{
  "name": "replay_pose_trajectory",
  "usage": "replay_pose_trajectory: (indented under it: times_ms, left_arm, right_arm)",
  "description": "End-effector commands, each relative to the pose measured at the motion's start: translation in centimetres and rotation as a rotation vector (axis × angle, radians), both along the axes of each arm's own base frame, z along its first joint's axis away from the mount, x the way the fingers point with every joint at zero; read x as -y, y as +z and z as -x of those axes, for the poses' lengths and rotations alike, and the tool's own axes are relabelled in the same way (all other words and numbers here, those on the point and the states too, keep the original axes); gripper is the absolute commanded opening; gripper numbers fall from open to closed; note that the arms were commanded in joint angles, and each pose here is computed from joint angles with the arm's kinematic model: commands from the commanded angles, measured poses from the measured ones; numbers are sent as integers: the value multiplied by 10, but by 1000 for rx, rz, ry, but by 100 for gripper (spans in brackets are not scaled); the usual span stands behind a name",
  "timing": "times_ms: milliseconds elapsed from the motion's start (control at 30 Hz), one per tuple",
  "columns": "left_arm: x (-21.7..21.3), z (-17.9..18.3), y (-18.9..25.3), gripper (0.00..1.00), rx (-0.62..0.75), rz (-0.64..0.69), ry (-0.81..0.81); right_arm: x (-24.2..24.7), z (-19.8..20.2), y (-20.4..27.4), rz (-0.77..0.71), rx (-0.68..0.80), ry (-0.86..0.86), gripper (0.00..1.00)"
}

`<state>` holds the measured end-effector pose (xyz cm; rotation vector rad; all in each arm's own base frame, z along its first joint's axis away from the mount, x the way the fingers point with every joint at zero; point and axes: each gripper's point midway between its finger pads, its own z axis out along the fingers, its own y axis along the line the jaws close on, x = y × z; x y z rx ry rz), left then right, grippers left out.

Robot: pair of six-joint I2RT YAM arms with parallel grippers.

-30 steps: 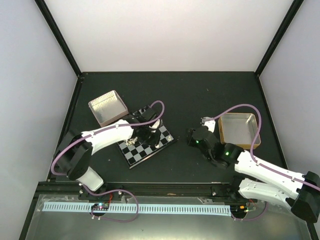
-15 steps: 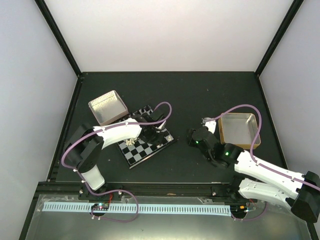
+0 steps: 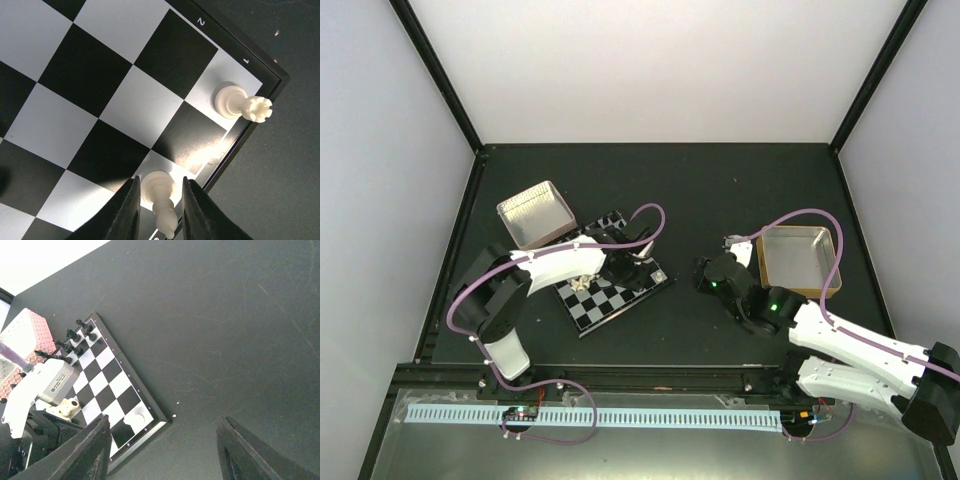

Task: Set up the chess pieces on the board
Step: Place the chess piece on the chessboard.

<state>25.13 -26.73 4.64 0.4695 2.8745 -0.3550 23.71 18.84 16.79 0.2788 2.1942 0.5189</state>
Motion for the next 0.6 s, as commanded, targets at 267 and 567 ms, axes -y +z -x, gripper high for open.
replay_pose_trajectory:
  times_ms: [267,567]
  left_arm:
    - [-18,-13,50,41,129,45,78]
    - [-116,-20,50,34,203,-19,355]
  right_arm:
    - [-1,-7,7,-2,25,-24,60]
    - [-7,-8,7,-4,20,-5,60]
